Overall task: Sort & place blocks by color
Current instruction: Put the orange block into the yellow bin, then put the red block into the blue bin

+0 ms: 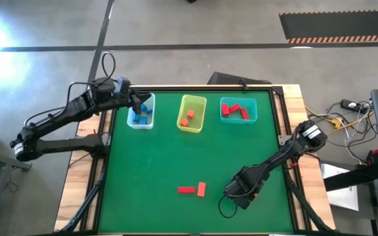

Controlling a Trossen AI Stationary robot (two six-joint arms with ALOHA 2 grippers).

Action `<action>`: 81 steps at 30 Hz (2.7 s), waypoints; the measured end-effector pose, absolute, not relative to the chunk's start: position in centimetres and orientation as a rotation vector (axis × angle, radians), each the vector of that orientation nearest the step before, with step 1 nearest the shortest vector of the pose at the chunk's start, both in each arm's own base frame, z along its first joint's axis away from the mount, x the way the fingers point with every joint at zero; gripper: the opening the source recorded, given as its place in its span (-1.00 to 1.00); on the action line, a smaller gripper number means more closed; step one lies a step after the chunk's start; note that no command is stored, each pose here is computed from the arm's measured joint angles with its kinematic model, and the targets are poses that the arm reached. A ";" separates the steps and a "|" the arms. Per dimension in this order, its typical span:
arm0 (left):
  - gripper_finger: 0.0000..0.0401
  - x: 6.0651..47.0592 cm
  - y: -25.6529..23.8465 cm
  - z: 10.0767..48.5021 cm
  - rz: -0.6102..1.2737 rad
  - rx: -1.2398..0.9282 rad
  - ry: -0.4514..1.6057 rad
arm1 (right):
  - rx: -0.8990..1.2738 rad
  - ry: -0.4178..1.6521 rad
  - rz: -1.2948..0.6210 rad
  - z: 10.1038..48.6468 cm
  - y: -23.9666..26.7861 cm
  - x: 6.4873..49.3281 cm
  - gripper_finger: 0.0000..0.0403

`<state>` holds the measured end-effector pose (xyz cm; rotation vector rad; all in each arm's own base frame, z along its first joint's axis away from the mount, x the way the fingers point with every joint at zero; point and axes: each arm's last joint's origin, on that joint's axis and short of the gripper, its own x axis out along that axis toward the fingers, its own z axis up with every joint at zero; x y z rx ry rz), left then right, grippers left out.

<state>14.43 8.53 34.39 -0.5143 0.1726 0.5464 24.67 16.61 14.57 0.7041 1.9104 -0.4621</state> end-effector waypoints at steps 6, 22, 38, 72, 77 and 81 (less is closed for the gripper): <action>-0.72 14.4 8.5 34.3 0.547 -0.515 0.175 | 0.716 1.867 -0.460 15.3 16.1 25.0 -0.50; -0.72 14.4 8.5 34.3 0.553 -0.572 0.158 | 0.690 1.215 -0.555 22.3 4.6 29.8 -0.50; -0.72 14.4 8.5 34.3 0.559 -0.642 0.139 | 0.596 0.478 -0.579 22.4 -12.5 36.3 -0.50; -0.72 14.3 8.7 34.3 0.630 -0.623 0.124 | 0.511 0.586 -0.731 17.6 -18.6 39.7 -0.13; -0.72 14.3 8.7 34.3 0.631 -0.623 0.126 | 0.514 0.605 -0.707 20.1 -17.6 38.9 -0.12; -0.72 14.4 8.7 34.1 0.622 -0.626 0.133 | 0.530 0.617 -0.679 23.0 -15.8 37.8 -0.12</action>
